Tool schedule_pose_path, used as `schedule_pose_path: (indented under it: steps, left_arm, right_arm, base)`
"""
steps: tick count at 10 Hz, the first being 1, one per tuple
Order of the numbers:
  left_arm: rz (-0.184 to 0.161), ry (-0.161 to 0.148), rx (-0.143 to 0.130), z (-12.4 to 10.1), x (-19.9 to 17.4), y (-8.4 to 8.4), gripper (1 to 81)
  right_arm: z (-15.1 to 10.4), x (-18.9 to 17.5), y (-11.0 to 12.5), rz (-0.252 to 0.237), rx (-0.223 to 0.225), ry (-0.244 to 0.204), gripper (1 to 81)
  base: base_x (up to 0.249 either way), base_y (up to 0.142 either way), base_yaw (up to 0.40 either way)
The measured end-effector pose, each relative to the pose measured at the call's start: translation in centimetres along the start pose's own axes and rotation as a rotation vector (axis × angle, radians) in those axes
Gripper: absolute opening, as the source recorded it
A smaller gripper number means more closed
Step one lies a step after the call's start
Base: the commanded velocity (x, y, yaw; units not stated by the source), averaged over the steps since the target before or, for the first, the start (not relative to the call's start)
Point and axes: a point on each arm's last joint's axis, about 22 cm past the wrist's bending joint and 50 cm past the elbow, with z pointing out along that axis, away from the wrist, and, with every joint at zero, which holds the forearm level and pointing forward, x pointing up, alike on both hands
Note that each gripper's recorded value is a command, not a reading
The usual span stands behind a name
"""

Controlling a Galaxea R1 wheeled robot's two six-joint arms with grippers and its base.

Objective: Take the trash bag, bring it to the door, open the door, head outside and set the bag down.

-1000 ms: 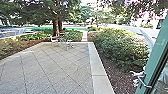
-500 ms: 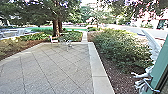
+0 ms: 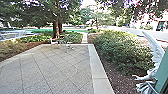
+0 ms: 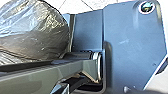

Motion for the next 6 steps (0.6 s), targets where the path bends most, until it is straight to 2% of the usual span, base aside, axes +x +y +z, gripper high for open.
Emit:
schedule_pose_path:
  steps: [2, 6]
  left_arm:
    - [-0.002, -0.008, -0.005, 0.05, -0.65, 0.31, 1.0]
    - [-0.001, -0.002, -0.004, 0.05, -0.22, 0.26, 1.0]
  right_arm:
    - [-0.01, -0.63, 0.08, 0.009, -0.002, -0.006, 81.1]
    - [-0.01, -0.35, 0.09, 0.001, -0.002, -0.003, 81.1]
  base:
    - [0.136, 0.000, 0.000]
    - [0.132, 0.000, 0.000]
